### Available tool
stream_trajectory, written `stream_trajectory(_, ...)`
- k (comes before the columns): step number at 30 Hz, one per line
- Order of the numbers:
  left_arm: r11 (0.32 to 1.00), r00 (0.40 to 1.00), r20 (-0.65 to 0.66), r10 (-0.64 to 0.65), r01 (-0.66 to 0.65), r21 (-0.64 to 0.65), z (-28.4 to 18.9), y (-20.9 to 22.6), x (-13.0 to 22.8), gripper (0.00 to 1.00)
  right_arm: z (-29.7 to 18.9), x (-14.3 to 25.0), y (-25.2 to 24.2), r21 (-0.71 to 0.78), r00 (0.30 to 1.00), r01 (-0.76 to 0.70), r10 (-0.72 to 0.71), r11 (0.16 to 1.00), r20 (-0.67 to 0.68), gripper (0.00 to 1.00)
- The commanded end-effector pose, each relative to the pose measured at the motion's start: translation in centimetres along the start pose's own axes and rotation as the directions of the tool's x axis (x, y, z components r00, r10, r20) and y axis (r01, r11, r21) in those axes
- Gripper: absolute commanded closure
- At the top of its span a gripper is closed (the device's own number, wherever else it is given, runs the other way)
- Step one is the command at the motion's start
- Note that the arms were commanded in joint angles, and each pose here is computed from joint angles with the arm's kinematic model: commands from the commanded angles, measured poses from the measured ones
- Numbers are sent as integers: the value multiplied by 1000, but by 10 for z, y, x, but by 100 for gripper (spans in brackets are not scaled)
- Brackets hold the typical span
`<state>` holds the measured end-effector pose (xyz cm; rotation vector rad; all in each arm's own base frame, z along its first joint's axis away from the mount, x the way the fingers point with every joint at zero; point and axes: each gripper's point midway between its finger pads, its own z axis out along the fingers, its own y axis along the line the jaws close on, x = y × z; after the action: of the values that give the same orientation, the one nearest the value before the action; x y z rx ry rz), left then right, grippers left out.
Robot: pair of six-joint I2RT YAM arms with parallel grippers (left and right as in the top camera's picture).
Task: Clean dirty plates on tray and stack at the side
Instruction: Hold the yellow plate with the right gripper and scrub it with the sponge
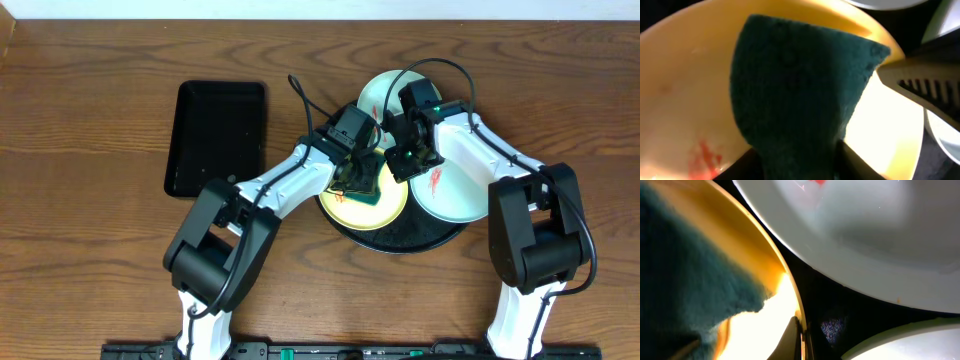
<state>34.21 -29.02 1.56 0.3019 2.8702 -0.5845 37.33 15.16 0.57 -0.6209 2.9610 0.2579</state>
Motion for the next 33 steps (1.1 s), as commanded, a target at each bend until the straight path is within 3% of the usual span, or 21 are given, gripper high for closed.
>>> stream_trajectory(1,1000,1000,-7,-3,3,-28,6,7,0,67,10,6,15,-49,999,29,-31,998,-31,99)
stream_trajectory(4,997,1000,4,-5,5,-79,5,16,-1,79,10,6,15,-49,999,29,-31,998,-32,99)
stream_trajectory(10,976,1000,-3,-19,18,-216,1,42,6,89,10,6,15,-49,999,29,-30,998,-34,99)
stream_trajectory(19,856,996,41,-82,92,-509,-20,97,15,91,10,6,15,-49,999,28,-30,998,-35,99)
stream_trajectory(26,826,995,74,-65,95,-555,-29,104,9,92,10,8,13,-34,999,28,-29,999,-42,99)
stream_trajectory(33,839,987,146,-71,139,-526,-53,98,-5,92,10,9,12,-31,999,26,-27,999,-45,99)
